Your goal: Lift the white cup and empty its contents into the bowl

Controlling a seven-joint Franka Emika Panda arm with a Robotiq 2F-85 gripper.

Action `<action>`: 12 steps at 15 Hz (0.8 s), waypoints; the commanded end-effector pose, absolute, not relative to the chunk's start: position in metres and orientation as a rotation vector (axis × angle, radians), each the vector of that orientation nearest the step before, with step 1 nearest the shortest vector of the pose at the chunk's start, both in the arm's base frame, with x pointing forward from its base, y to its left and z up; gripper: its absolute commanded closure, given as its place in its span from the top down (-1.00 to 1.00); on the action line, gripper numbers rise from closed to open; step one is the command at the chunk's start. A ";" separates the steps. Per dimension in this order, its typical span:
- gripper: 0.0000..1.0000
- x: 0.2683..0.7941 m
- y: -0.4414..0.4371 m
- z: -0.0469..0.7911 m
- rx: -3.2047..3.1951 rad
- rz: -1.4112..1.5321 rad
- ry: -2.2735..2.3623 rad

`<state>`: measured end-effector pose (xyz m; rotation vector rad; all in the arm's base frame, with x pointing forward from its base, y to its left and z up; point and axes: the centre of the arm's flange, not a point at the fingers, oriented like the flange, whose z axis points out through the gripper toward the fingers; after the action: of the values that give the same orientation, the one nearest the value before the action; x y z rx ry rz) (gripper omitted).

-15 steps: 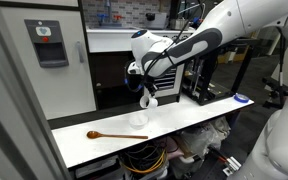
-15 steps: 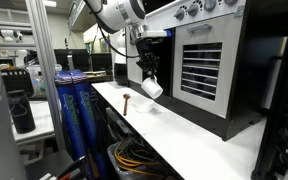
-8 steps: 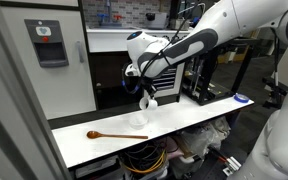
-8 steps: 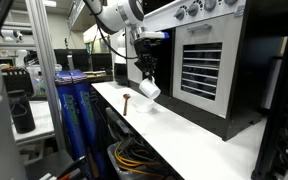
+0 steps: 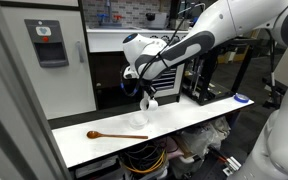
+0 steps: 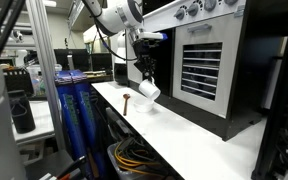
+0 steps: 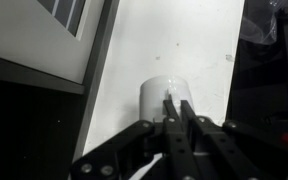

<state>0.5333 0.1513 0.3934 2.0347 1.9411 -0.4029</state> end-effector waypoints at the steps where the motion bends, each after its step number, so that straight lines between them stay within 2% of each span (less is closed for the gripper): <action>1: -0.96 0.546 0.161 0.390 1.994 -0.468 1.915; 12: -0.96 0.557 0.183 0.387 1.881 -0.578 1.940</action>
<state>0.5485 0.1724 0.3857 1.9167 1.9440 -0.5249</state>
